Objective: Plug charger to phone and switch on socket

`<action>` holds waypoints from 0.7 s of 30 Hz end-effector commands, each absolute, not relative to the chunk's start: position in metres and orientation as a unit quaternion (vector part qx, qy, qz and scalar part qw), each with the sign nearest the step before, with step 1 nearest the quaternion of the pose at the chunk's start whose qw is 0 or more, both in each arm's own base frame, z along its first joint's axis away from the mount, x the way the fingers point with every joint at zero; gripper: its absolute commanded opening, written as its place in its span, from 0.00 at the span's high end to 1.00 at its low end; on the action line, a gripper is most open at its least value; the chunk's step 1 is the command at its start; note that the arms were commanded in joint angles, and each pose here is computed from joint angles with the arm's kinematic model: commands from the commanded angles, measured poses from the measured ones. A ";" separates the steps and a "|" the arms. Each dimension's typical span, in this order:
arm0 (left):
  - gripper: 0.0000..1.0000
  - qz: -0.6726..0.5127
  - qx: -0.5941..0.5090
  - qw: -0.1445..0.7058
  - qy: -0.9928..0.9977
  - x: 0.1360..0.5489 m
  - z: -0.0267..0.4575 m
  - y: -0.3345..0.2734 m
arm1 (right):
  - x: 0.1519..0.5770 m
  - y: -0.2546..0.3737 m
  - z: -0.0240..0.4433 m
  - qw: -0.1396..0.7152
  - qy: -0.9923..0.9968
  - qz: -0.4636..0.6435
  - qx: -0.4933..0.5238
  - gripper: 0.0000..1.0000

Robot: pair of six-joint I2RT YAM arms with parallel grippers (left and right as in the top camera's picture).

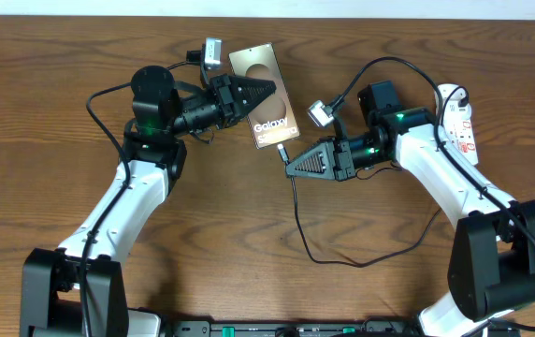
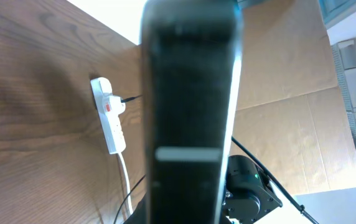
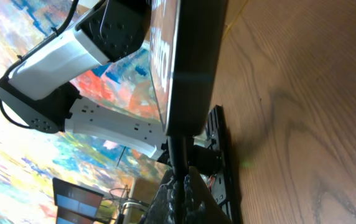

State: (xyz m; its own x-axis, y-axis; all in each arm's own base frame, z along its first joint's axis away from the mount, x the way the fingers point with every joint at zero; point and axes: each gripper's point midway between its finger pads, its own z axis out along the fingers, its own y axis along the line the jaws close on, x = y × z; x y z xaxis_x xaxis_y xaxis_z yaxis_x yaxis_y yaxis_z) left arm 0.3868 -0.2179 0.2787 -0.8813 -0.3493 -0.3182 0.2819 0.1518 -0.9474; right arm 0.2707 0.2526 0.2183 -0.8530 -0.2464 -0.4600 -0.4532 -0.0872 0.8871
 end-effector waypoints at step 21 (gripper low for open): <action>0.93 -0.652 0.019 0.262 0.711 0.381 0.290 -0.220 | 0.274 0.253 0.222 0.071 0.663 0.700 -0.255 0.99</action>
